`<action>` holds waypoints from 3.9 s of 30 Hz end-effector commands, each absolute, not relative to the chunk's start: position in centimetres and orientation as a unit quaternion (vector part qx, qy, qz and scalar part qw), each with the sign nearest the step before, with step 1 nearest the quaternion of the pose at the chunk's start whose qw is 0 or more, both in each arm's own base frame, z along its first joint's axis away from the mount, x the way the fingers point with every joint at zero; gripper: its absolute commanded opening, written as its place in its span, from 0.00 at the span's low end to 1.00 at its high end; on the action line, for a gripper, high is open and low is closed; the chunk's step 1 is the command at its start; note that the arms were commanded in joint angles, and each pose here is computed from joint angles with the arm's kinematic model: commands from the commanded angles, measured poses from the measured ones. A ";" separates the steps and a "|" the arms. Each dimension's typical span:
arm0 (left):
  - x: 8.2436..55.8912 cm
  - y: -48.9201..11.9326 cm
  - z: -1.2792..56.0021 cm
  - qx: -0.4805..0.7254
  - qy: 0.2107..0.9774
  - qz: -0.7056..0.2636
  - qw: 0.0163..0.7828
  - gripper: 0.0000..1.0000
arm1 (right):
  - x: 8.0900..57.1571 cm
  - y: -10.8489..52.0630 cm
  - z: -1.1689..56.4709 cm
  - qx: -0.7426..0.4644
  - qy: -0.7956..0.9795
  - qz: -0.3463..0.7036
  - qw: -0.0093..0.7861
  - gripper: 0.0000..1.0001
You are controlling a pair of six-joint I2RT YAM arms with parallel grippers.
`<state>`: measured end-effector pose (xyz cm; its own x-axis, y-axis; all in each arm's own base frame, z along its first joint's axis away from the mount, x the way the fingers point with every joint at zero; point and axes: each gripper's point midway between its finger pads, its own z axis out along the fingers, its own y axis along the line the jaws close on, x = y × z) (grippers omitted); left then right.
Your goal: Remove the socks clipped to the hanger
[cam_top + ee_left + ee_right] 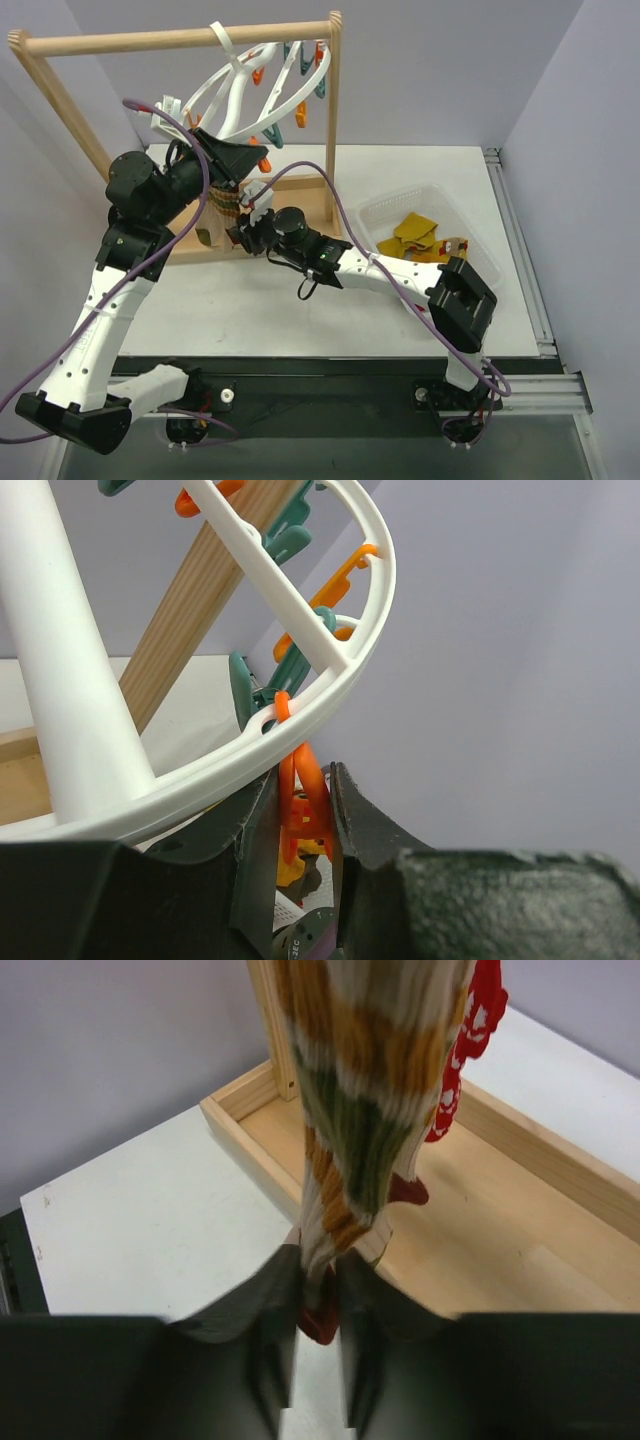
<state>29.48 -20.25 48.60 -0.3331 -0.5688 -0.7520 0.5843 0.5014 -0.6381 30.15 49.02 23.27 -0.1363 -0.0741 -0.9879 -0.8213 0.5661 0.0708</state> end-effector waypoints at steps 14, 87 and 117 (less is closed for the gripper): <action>27.2 -18.7 48.0 0.072 0.666 -0.412 0.618 0.58 | 27.6 46.3 28.4 -0.322 0.678 0.336 0.568 0.00; 33.9 -14.4 43.7 -0.106 0.671 -0.370 0.633 0.48 | 19.6 38.4 33.2 -0.319 0.675 0.423 0.513 0.00; 30.9 -15.4 46.7 -0.028 0.663 -0.358 0.656 0.08 | 29.1 9.2 26.0 0.033 0.842 0.070 0.534 0.00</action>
<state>32.97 -15.05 42.42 -0.2163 -0.5252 -0.8230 0.3347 0.7520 -0.5679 29.11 15.48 28.56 -0.3786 0.1101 -0.9190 -0.2417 0.9467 0.2130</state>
